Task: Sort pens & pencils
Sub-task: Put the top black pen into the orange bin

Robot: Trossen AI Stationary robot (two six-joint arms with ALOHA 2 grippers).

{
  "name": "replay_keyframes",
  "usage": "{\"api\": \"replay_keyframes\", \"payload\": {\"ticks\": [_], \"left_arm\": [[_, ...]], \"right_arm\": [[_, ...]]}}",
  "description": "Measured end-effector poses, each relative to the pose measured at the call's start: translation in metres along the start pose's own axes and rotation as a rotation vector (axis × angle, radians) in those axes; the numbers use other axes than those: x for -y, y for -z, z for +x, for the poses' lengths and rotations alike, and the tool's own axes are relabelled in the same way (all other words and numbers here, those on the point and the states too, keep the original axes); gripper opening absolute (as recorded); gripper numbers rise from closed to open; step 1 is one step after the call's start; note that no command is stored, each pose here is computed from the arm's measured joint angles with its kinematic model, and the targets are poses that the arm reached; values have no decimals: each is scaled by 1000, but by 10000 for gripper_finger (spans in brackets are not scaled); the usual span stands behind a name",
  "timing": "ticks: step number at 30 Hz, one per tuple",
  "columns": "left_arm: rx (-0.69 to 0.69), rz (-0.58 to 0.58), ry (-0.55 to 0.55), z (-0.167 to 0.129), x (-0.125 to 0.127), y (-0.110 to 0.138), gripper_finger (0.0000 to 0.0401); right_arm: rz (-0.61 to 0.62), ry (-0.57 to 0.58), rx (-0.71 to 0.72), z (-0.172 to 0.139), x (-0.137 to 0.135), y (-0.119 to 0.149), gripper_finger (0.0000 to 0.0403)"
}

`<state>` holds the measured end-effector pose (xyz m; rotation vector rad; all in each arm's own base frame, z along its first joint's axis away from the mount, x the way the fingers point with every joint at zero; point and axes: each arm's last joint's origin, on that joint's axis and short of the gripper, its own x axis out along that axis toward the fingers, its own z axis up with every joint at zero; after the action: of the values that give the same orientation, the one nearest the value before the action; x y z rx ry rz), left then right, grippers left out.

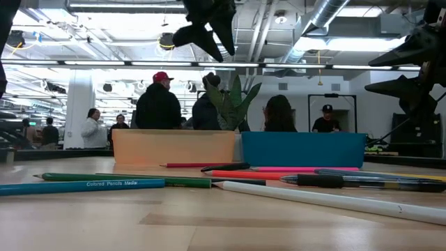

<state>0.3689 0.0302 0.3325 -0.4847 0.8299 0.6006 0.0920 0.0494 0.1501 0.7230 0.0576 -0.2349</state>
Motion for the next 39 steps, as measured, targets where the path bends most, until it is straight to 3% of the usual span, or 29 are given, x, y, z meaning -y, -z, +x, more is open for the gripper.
{"api": "replay_keyframes", "payload": {"ticks": [8, 17, 27, 39], "left_arm": [[50, -110, -39, 4, 42, 32, 147], [-119, -100, -79, 64, 67, 68, 147], [-340, -73, -104, 127, 72, 100, 147], [-431, -67, -110, 153, 67, 110, 147]], "right_arm": [[0, -2, -2, 0, 0, 0, 225], [-4, -1, -7, 0, 0, 1, 225], [-4, 0, -6, 0, 0, 1, 225], [-6, -1, -9, 0, 0, 1, 225]]}}
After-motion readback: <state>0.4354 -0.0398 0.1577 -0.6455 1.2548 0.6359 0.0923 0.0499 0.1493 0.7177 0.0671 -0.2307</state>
